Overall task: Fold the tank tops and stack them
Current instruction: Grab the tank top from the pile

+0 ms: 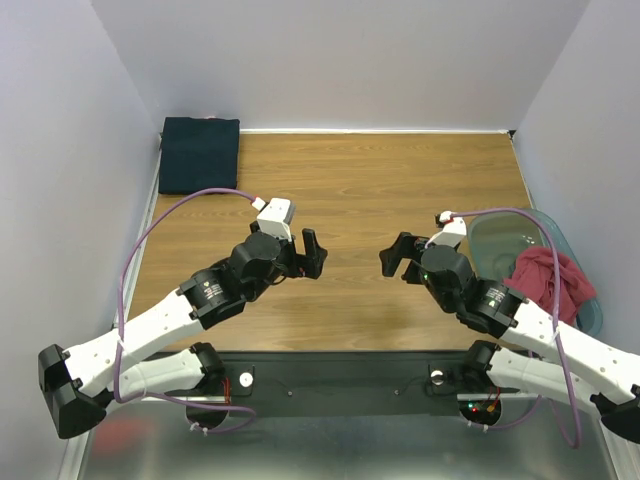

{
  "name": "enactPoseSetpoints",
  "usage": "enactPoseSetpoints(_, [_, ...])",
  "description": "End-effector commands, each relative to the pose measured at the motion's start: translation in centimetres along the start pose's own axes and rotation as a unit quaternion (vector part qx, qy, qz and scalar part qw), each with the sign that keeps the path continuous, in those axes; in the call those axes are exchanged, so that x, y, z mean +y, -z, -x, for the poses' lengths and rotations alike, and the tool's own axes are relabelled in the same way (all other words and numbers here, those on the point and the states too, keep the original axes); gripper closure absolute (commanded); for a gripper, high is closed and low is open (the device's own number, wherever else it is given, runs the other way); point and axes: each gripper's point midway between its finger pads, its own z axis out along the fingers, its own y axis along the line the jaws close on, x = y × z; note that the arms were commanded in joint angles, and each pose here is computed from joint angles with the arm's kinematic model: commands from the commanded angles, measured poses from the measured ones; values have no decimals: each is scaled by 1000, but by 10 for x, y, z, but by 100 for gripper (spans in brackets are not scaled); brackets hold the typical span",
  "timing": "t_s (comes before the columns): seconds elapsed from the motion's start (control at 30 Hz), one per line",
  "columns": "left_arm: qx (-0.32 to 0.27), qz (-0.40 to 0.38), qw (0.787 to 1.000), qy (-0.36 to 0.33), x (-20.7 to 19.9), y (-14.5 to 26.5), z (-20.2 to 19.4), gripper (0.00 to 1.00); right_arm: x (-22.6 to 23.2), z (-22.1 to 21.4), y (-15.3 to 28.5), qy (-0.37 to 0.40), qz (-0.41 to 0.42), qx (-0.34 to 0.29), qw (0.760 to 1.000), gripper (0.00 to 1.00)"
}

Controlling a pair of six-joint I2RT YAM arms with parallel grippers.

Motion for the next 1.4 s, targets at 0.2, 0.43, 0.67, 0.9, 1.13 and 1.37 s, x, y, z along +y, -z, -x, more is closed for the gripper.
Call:
enactPoseSetpoints(0.2, [-20,-24,999,11,-15,2,17,1,-3,1,-2,0,-5,-6,1000,0])
enactPoseSetpoints(0.43, [-16,-25,1000,11,-17,10,26,2,-6,4,-8,1,-36,-5,999,0])
enactPoseSetpoints(0.67, [-8,-63,998,16,-30,16,26,2,-56,22,-7,-17,-187,-42,981,0])
enactPoseSetpoints(0.9, [11,-107,994,7,-45,18,16,2,-139,71,-38,-69,-323,-8,944,0])
enactPoseSetpoints(1.13, [21,-137,990,-4,-56,25,19,1,-260,129,0,-126,-492,-55,859,0])
enactPoseSetpoints(1.37, [43,-140,989,-23,-54,26,8,2,-348,85,35,-218,-585,-16,781,0])
